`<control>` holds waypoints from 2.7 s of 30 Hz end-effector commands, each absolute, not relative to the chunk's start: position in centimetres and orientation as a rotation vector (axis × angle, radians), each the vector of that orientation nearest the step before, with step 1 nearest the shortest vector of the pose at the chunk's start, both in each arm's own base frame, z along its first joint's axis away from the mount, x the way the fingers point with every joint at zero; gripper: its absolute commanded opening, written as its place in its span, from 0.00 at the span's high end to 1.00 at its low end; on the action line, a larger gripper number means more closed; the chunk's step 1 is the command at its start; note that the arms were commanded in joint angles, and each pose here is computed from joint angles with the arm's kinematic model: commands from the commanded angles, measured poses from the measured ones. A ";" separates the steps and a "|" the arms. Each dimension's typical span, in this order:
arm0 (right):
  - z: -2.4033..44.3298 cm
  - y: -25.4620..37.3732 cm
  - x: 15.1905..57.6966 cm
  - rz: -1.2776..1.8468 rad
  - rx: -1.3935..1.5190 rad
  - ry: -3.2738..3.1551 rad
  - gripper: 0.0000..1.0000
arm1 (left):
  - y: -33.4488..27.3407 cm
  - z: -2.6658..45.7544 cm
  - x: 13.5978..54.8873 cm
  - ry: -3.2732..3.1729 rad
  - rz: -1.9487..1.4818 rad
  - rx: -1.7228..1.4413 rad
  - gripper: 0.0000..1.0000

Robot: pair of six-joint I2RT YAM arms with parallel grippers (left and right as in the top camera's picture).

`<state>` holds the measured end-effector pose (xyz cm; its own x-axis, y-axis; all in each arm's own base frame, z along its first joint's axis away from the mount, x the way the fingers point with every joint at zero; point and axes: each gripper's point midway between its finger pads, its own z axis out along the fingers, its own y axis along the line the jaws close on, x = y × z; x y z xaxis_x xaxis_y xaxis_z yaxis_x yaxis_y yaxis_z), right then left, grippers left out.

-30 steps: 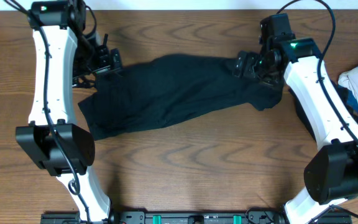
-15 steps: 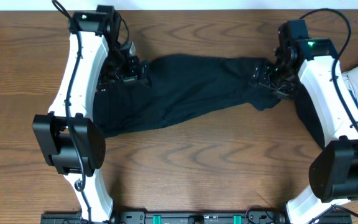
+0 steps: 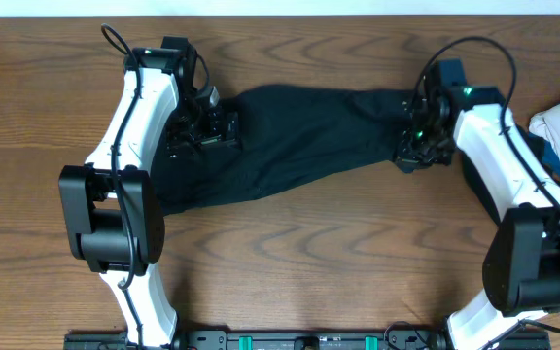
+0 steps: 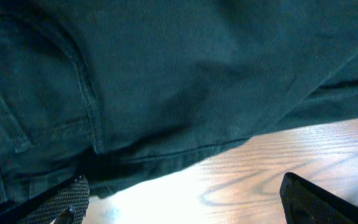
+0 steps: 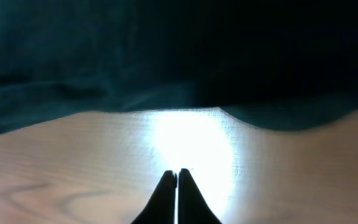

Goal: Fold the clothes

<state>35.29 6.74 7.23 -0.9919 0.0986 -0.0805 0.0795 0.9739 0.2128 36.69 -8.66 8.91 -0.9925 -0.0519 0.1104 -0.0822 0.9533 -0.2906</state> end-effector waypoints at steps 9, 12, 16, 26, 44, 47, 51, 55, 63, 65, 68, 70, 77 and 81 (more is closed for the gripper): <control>3.9 7.7 36.8 0.365 0.074 2.887 0.99 | -8.8 8.3 37.5 -3.040 0.483 0.082 0.02; 3.3 7.6 37.0 0.355 0.074 2.876 0.99 | -8.8 8.3 37.6 -3.045 0.485 0.081 0.02; 2.2 6.3 37.4 0.250 0.139 2.871 0.99 | -8.8 8.2 37.9 -3.052 0.487 0.079 0.02; 1.8 4.5 37.6 0.137 0.209 2.864 0.99 | -9.3 6.5 37.6 -3.019 0.531 0.085 0.02; 0.3 1.0 37.5 -0.085 0.285 2.867 0.99 | -9.2 2.6 36.1 -2.984 0.523 0.095 0.02; -0.7 0.1 37.5 -0.095 0.318 2.882 0.99 | -9.2 2.0 35.9 -2.981 0.522 0.100 0.02; -2.1 -1.5 37.7 -0.118 0.372 2.884 0.99 | -9.2 1.4 35.4 -2.959 0.514 0.106 0.02; -2.0 -4.4 38.1 -0.223 0.442 2.842 0.99 | -9.1 1.4 35.4 -2.959 0.512 0.106 0.02; -0.7 -9.6 38.9 -0.500 0.408 2.753 0.99 | -9.1 1.3 35.3 -2.958 0.506 0.106 0.02; -0.4 -10.4 38.9 -0.560 0.420 2.733 0.99 | -9.1 1.3 35.3 -2.958 0.506 0.106 0.02; 0.2 -11.6 38.9 -0.675 0.404 2.702 0.99 | -9.1 1.3 35.3 -2.956 0.505 0.106 0.02; 0.9 -12.4 38.8 -0.763 0.388 2.680 0.99 | -9.1 1.3 35.3 -2.956 0.505 0.106 0.02; 5.2 -16.3 38.0 -1.200 0.458 2.469 0.94 | -7.5 0.6 34.9 -2.959 0.357 0.194 0.02; 6.4 -16.9 38.4 -1.239 0.474 2.426 0.91 | -5.8 -0.1 34.4 -2.963 0.208 0.243 0.02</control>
<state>39.20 -14.80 4.59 -0.8736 0.1360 -0.4672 0.4279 0.6719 -0.6046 35.51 -8.46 1.63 -0.9866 -0.0915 0.1349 -0.1256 0.9544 -0.2710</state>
